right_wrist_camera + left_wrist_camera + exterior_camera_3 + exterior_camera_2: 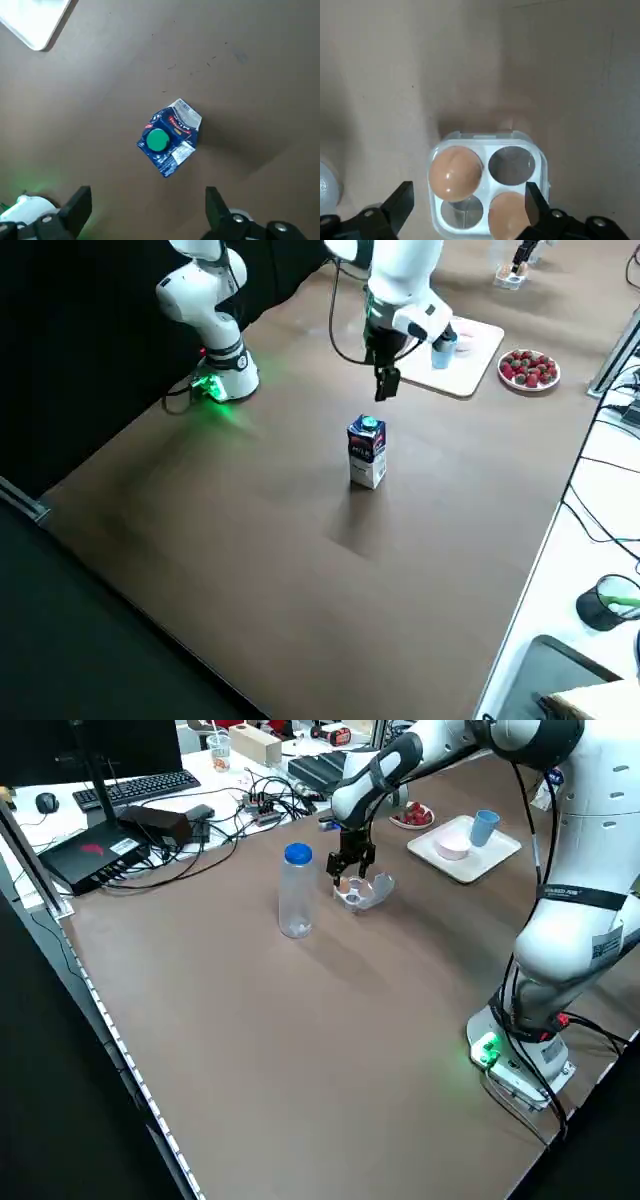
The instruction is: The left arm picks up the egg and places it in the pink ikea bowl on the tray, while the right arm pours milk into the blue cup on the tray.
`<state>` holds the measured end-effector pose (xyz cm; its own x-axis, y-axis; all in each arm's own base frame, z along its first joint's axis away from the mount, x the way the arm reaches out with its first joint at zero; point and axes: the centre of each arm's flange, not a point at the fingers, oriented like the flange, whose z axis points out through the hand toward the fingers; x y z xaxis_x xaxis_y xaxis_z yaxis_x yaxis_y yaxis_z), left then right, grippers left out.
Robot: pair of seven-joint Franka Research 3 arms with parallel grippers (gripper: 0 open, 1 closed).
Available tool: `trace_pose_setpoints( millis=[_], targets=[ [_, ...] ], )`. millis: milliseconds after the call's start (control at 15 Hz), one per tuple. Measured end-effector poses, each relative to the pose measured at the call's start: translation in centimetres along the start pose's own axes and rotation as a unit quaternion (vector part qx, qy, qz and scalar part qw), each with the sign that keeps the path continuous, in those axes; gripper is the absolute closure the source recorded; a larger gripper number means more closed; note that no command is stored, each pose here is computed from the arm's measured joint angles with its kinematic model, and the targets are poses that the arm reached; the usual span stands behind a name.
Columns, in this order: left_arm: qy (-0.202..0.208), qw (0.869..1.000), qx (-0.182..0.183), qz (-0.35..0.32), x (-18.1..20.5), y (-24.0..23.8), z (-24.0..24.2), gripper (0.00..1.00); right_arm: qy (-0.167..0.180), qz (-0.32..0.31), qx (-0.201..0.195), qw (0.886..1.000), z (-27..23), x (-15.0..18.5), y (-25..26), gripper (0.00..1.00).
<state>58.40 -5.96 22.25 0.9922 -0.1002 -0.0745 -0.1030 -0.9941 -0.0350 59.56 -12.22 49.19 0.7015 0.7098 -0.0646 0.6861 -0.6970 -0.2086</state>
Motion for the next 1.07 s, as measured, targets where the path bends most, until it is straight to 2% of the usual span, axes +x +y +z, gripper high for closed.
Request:
trace_pose_setpoints(
  millis=[67, 200, 267, 400, 600, 867, 933, 1000, 1067],
  targets=[
    [0.001, 1.0, 0.0, 0.0, 0.0, 0.0, 0.1, 0.02, 0.005, -0.013, 0.003, 1.0, 0.1, -0.4, 0.6, 0.0],
    [0.002, 1.0, 0.0, 0.0, 0.1, 0.0, 0.5, 0.14, 0.022, -0.044, 0.013, 0.999, 0.3, -1.2, 1.5, 0.0],
    [0.001, 1.0, 0.0, 0.0, 0.1, 0.0, 0.7, 0.14, 0.031, -0.061, 0.017, 0.997, 0.5, -1.7, 2.2, 0.0],
    [0.001, 1.0, 0.0, 0.0, 0.1, 0.0, 0.9, 0.23, 0.052, -0.1, 0.019, 0.993, 0.8, -3.5, 3.7, 0.0],
    [0.003, 1.0, 0.001, 0.0, 0.2, 0.0, 0.9, 0.26, 0.098, -0.142, 0.033, 0.984, 1.8, -7.1, 6.4, 0.0],
    [0.003, 1.0, 0.001, 0.0, 0.3, -0.1, 0.9, 0.32, 0.168, -0.205, 0.062, 0.962, 6.2, -10.5, 10.1, 0.0],
    [0.003, 1.0, 0.001, 0.0, 0.3, -0.1, 0.9, 0.36, 0.207, -0.234, 0.078, 0.947, 9.6, -11.4, 11.8, 0.0],
    [0.003, 1.0, 0.001, -0.001, 0.3, -0.1, 0.9, 0.36, 0.226, -0.246, 0.083, 0.939, 11.3, -11.9, 12.6, 0.0],
    [0.003, 1.0, 0.001, -0.001, 0.3, -0.1, 0.9, 0.41, 0.242, -0.261, 0.085, 0.931, 12.8, -12.4, 13.4, 0.0]
  ],
)
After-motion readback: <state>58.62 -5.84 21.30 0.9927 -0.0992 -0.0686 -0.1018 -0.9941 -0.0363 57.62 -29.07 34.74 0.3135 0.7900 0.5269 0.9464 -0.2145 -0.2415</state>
